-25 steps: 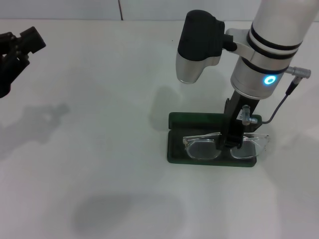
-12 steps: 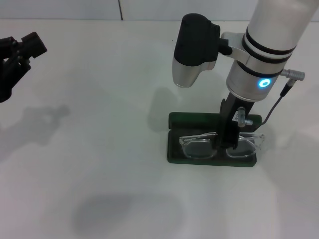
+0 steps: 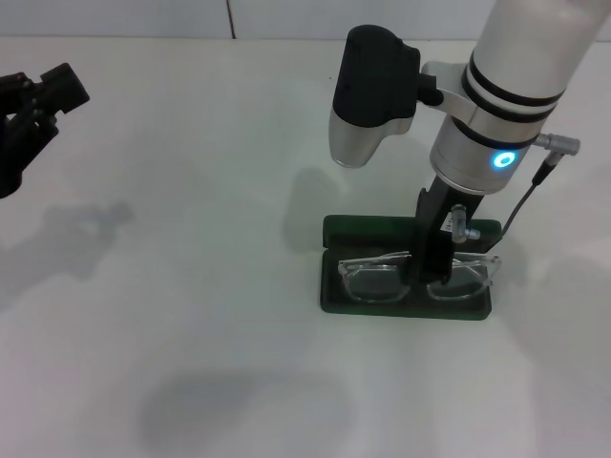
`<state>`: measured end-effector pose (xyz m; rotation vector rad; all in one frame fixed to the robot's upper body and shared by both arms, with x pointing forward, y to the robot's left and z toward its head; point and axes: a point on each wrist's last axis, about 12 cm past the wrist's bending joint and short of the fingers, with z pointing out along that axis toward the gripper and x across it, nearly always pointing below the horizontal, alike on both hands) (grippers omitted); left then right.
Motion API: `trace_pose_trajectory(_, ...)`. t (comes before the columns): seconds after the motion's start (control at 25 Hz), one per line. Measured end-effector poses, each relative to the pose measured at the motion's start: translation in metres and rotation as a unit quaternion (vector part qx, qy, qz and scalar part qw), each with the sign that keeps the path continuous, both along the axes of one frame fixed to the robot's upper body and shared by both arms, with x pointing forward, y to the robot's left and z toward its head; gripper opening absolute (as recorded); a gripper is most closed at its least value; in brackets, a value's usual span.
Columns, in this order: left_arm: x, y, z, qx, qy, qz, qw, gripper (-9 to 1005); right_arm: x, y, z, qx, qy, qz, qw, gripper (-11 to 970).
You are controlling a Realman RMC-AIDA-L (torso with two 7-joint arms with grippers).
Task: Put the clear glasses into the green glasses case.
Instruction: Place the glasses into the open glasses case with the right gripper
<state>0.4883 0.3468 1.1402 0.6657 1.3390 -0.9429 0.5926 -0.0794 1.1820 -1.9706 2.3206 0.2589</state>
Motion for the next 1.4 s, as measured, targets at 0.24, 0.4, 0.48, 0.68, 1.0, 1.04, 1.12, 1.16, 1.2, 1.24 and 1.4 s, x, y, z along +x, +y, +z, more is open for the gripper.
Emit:
trace_pose_trajectory(0.24, 0.0, 0.0, 0.0, 0.0, 0.0, 0.0, 1.0, 68, 0.001, 0.0, -0.002, 0.003, -0.003, -0.004, 1.0, 75)
trace_pose_trajectory(0.4, 0.0, 0.0, 0.0, 0.001, 0.0, 0.001, 1.0, 68, 0.001, -0.001, -0.004, 0.009, 0.007, -0.007, 1.0, 76)
trace_pose_trajectory(0.48, 0.0, 0.0, 0.0, 0.0, 0.0, 0.002, 1.0, 68, 0.001, -0.001, -0.004, 0.01, 0.01, -0.008, 1.0, 76)
trace_pose_trajectory(0.68, 0.0, 0.001, 0.0, 0.0, 0.001, 0.002, 1.0, 69, 0.001, -0.001, -0.005, 0.008, 0.011, -0.008, 1.0, 77)
trace_pose_trajectory(1.0, -0.002, 0.001, -0.002, 0.0, 0.004, 0.003, 1.0, 69, 0.001, -0.001, -0.003, 0.004, 0.008, -0.01, 1.0, 78)
trace_pose_trajectory(1.04, -0.003, 0.002, -0.002, 0.0, 0.005, 0.004, 1.0, 69, 0.001, 0.0, -0.003, 0.004, 0.007, -0.009, 1.0, 79)
trace_pose_trajectory(1.12, -0.004, 0.002, -0.003, 0.0, 0.006, 0.005, 1.0, 69, 0.001, 0.001, -0.001, 0.005, 0.004, -0.008, 1.0, 79)
trace_pose_trajectory(1.16, -0.004, 0.003, -0.003, 0.0, 0.007, 0.005, 1.0, 69, 0.001, 0.002, 0.001, 0.005, 0.001, -0.007, 1.0, 79)
trace_pose_trajectory(1.2, -0.004, 0.003, -0.003, 0.0, 0.008, 0.005, 1.0, 69, 0.0, 0.002, 0.002, 0.004, -0.002, -0.007, 1.0, 79)
trace_pose_trajectory(1.24, -0.004, 0.003, -0.003, 0.0, 0.008, 0.005, 1.0, 69, 0.0, 0.002, 0.003, 0.003, -0.005, -0.007, 1.0, 80)
trace_pose_trajectory(1.4, -0.005, 0.004, -0.003, -0.001, 0.008, 0.006, 1.0, 68, -0.002, 0.003, 0.008, 0.002, -0.012, -0.006, 1.0, 80)
